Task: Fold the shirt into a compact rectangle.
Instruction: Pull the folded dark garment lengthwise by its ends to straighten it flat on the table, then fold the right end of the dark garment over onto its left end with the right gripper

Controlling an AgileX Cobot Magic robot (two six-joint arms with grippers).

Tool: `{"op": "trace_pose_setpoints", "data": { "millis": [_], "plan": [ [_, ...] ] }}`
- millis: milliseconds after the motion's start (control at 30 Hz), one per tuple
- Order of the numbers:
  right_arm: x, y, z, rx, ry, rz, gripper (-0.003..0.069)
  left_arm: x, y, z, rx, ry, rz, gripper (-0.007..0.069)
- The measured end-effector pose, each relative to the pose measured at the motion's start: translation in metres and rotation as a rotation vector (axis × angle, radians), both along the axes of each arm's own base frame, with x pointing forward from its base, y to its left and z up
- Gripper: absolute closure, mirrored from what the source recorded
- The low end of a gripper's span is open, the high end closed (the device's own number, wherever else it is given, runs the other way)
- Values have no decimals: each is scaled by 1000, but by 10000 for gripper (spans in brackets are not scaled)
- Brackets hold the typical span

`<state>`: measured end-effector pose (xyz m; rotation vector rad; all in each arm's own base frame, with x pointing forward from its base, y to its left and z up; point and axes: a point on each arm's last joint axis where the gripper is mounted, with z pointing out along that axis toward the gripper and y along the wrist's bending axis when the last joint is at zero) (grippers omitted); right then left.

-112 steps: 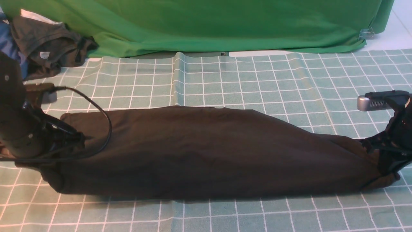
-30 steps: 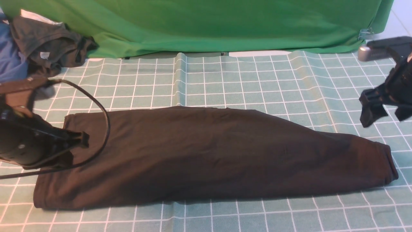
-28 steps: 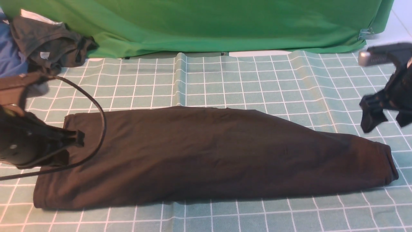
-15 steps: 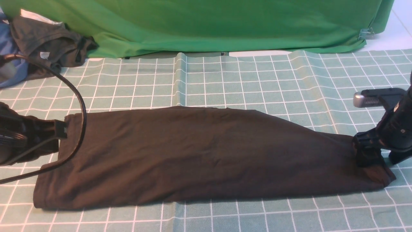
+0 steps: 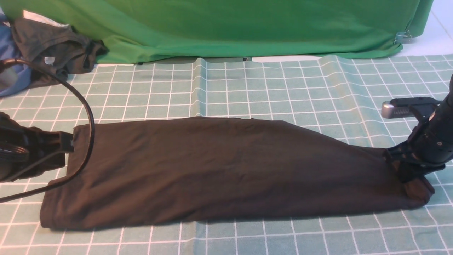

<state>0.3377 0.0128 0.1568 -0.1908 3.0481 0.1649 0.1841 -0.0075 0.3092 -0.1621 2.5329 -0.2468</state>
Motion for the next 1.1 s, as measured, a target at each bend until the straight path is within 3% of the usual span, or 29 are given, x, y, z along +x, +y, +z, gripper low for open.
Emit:
{"op": "trace_pose_setpoints", "data": {
  "millis": [400,533,767,1100],
  "plan": [
    [-23,-84,71,-51,-144,-251,603,0,-1,0,-16,-4,-3,619],
    [-23,-87,94,-47,-169,-278,603,1,-2,1,-19,-11,-6,619],
    [-10,-26,141,95,-238,-152,603,1,-3,2,-38,-21,-7,619],
    [-17,120,174,413,-352,120,593,2,-11,4,-114,-43,-45,619]
  ]
}}
